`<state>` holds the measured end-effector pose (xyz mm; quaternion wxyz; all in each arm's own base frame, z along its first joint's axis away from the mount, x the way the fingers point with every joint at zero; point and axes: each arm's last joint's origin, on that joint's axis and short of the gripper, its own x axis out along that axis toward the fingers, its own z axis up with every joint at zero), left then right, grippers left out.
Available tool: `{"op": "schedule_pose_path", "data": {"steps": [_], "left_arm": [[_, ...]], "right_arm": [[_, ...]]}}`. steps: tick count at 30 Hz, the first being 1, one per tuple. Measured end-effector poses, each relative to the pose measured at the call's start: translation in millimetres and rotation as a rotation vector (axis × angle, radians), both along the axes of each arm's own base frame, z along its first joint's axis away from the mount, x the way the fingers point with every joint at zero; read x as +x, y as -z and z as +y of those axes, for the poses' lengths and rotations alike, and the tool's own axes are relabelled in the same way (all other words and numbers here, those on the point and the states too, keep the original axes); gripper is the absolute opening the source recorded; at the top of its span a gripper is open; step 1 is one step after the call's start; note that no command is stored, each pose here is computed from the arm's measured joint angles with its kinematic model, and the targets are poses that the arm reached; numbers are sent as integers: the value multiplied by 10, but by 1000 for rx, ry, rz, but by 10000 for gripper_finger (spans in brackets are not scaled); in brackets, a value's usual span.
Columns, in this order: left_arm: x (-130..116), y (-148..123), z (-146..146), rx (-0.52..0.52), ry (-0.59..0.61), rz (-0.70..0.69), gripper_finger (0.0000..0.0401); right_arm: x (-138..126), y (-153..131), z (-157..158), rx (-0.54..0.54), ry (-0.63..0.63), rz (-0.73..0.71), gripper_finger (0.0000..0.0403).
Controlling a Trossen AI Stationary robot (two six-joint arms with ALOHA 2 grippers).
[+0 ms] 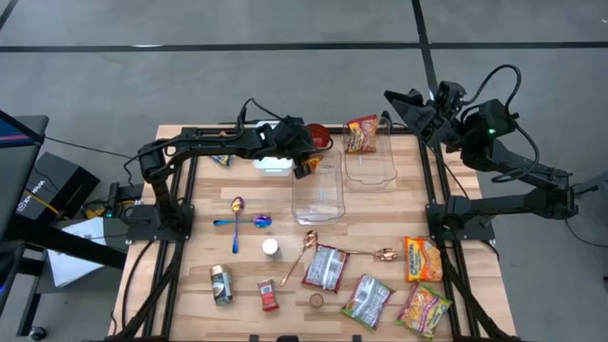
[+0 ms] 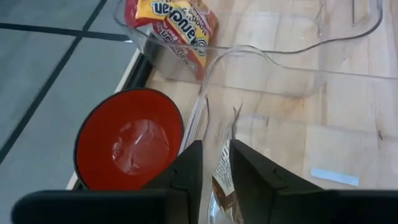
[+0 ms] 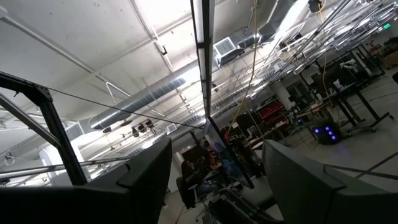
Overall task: Pick & Place Food Item
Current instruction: Put the white spice bottle into the left transparent bin
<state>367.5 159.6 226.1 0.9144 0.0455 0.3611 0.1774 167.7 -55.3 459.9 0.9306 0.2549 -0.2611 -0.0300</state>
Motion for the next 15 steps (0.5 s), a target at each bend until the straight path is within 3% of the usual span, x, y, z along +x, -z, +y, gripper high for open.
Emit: {"op": "schedule_pose_path", "data": {"steps": [7, 12, 15], "left_arm": [[-56, -179, -13, 44, -24, -40, 93], [-168, -531, -64, 89, -18, -152, 93], [-287, -792, -138, 58, 65, -245, 93]], "right_arm": [[1, 0, 3, 0, -2, 0, 244], [0, -2, 3, -3, -1, -2, 244], [0, -2, 3, -8, 2, -1, 244]]}}
